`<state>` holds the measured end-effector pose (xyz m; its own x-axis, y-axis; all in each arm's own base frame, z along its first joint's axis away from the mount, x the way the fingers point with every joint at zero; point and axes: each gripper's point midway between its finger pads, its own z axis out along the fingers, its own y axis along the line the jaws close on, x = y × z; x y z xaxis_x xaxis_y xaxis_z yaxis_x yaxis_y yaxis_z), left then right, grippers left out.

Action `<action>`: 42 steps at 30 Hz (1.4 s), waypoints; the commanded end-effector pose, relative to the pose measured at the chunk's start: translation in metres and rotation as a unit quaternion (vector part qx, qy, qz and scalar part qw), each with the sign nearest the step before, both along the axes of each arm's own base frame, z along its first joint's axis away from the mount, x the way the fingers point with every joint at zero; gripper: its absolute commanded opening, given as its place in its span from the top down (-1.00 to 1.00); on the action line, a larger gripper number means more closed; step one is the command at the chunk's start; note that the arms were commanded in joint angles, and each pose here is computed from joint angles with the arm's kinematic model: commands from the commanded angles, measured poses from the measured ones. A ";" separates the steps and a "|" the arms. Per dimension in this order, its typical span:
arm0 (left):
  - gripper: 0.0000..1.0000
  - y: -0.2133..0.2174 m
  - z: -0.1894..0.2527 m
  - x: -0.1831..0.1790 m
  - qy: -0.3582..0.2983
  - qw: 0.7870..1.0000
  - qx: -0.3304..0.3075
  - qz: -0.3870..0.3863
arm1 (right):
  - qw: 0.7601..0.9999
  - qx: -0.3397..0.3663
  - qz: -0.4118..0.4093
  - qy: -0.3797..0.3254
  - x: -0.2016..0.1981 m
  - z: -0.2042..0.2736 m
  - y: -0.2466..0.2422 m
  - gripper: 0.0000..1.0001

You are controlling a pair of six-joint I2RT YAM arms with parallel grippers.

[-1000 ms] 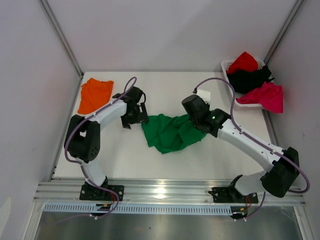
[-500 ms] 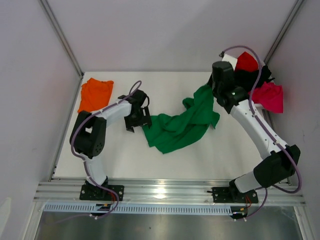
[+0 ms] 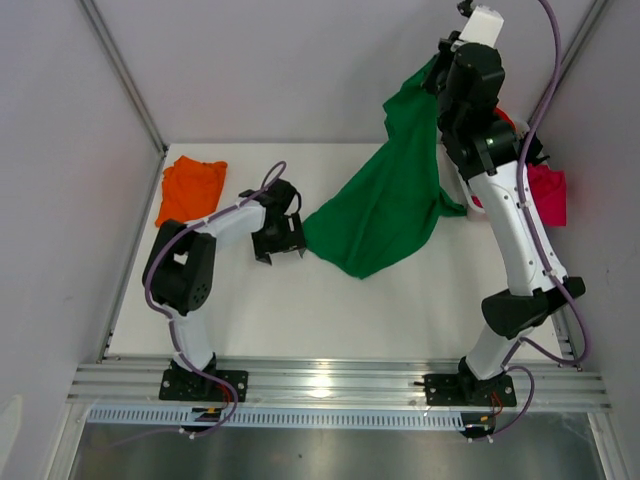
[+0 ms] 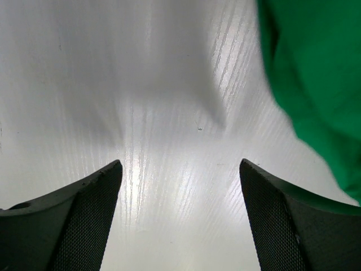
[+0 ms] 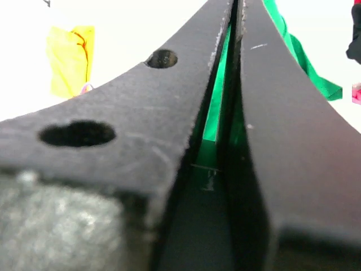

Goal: Fold and stack the t-shirts
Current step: Flatten the tshirt out

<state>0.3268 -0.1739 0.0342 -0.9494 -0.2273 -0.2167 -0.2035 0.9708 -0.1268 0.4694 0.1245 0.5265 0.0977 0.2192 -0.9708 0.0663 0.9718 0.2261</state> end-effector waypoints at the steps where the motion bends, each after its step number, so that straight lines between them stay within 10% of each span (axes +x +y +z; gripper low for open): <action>1: -0.73 -0.013 0.017 0.011 -0.025 0.999 -0.025 -0.007 | 1.000 -0.015 0.004 -0.003 -0.006 0.007 -0.001 1.00; 8: -0.73 -0.054 0.044 0.014 -0.071 0.988 -0.131 -0.028 | 0.999 -0.019 0.003 0.026 -0.006 -0.027 -0.001 1.00; 14: -0.71 -0.137 0.091 0.023 -0.180 0.949 -0.174 -0.194 | 0.999 -0.020 0.004 0.035 -0.005 -0.035 0.000 1.00; 28: -0.68 -0.192 0.044 0.024 -0.191 0.928 -0.068 -0.313 | 0.999 -0.019 0.004 0.049 -0.010 -0.049 -0.003 1.00; 35: -0.68 -0.173 0.038 0.037 -0.219 0.912 0.083 -0.338 | 0.998 -0.012 0.008 0.053 -0.007 -0.055 0.000 1.00; 42: -0.68 -0.193 0.040 0.029 -0.224 0.903 0.065 -0.360 | 0.998 -0.007 0.014 0.058 -0.005 -0.062 0.003 1.00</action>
